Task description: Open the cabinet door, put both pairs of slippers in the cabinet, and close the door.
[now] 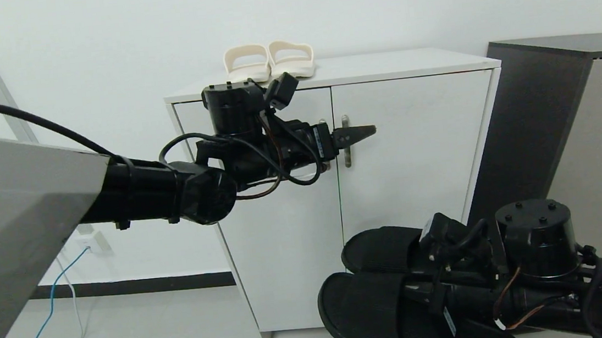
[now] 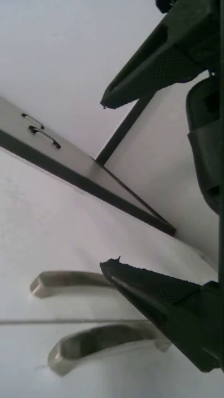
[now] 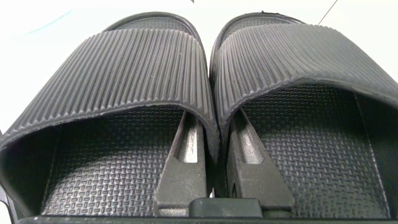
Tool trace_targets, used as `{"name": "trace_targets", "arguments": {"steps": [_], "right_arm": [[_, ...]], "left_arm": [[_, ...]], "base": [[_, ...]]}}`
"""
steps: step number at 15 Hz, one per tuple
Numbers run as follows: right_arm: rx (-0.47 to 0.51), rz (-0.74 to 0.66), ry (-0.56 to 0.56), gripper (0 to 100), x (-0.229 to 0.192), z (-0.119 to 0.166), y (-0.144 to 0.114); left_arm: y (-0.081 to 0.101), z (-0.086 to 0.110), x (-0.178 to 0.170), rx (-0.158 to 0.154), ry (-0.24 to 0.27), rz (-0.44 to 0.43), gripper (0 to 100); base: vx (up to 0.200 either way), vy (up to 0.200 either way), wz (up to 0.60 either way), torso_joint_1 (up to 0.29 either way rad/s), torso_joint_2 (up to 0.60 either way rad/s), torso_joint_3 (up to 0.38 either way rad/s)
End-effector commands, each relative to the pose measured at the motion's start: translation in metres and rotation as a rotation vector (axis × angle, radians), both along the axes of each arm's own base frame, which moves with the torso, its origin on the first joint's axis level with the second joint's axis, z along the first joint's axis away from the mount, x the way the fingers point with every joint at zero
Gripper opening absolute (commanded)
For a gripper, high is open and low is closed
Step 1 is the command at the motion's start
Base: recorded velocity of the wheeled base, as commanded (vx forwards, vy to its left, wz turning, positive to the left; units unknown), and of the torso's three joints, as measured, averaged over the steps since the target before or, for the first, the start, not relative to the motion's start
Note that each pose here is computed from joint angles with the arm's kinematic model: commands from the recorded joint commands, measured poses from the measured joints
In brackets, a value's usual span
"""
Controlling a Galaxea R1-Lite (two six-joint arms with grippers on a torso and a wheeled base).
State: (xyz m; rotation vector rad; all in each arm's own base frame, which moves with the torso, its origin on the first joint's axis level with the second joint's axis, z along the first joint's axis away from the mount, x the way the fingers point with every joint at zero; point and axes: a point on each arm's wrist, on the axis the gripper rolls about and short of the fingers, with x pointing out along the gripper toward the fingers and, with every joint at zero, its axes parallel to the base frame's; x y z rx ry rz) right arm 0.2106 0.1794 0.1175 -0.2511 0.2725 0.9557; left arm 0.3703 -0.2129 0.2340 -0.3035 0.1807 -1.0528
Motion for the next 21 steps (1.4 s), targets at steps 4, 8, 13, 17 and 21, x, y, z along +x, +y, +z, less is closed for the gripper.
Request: {"name": "trace_targets", "arguments": {"steps": [4, 8, 13, 17, 21], "right_arm": [[0.001, 0.000, -0.002, 0, 0.000, 0.001, 0.000], [0.001, 0.000, -0.002, 0, 0.000, 0.001, 0.000], [-0.002, 0.000, 0.002, 0, 0.000, -0.001, 0.000], [-0.003, 0.001, 0.002, 0, 0.000, -0.001, 0.000], [-0.009, 0.025, 0.014, 0, -0.009, -0.003, -0.001]], "left_arm": [[-0.009, -0.001, 0.019, -0.005, 0.005, 0.045, 100], [-0.012, -0.005, 0.028, -0.007, 0.001, 0.102, 100], [-0.015, -0.016, 0.032, 0.009, 0.024, 0.108, 100], [-0.016, -0.016, 0.031, 0.009, 0.028, 0.105, 0], [-0.015, -0.016, 0.027, 0.013, 0.031, 0.099, 0]], "base": [[0.000, 0.000, 0.00, 0.000, 0.00, 0.000], [0.000, 0.000, 0.00, 0.000, 0.00, 0.000], [0.000, 0.000, 0.00, 0.000, 0.00, 0.000], [0.000, 0.000, 0.00, 0.000, 0.00, 0.000], [0.000, 0.000, 0.00, 0.000, 0.00, 0.000]]}}
